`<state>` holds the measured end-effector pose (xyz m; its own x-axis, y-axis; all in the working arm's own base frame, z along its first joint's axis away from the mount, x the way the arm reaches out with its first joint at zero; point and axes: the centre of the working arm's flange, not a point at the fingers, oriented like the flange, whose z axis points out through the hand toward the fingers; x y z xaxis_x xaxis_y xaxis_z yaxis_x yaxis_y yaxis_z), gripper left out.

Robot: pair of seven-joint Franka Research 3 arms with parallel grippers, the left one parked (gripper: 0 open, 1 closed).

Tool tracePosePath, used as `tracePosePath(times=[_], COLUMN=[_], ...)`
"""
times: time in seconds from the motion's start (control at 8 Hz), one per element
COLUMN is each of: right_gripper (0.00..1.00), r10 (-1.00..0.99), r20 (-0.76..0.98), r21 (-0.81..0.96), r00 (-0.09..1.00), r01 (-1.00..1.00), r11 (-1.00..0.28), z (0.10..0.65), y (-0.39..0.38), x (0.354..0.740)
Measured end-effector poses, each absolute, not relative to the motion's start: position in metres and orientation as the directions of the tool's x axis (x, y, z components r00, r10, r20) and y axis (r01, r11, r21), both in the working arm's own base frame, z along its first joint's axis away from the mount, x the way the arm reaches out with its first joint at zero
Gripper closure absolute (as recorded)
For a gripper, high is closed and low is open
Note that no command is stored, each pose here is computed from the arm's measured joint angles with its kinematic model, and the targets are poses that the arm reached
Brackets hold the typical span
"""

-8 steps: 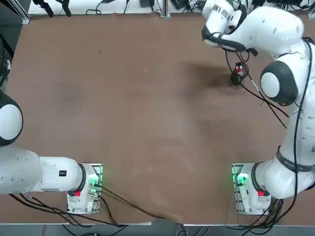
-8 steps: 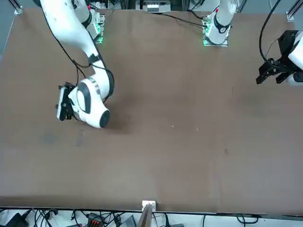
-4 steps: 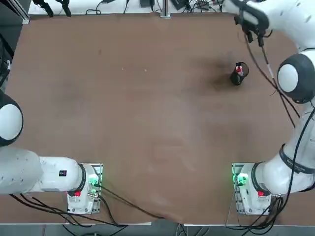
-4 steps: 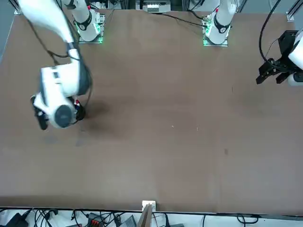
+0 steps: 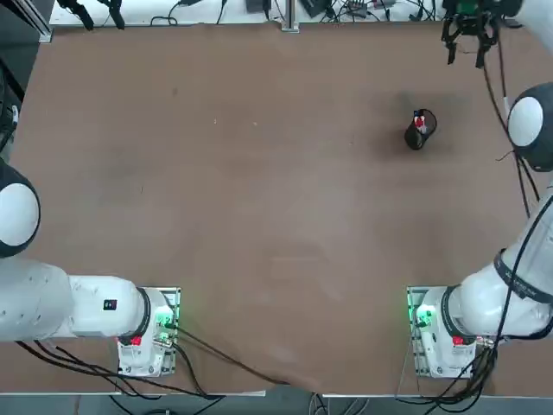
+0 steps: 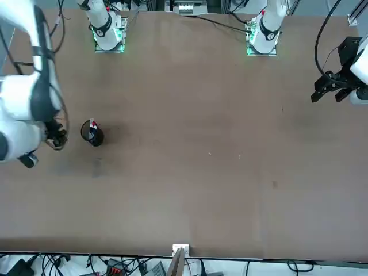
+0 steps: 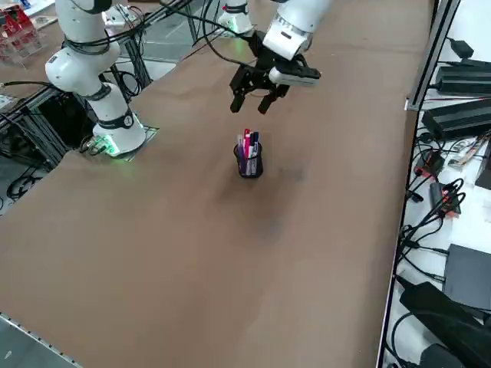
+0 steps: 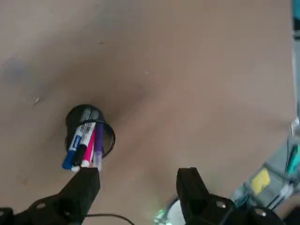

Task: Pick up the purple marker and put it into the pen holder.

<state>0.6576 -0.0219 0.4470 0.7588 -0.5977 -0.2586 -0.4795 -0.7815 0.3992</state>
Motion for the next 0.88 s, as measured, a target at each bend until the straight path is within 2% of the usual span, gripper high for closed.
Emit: tracePosePath(times=[0.38,0.62,0.88], right_gripper=[0.0,0.0,0.0], r10=[-0.366,-0.217,-0.055], r20=[-0.283,-0.181,-0.04], r21=[0.141,0.022,-0.021], r00=[0.887,0.959,0.998], r01=[-0.339,-0.217,-0.055], r11=[-0.93,-0.976,-0.998], z=[0.472,0.5,0.547], y=[-0.036,-0.027,0.005], x=[0.665,0.656,0.625])
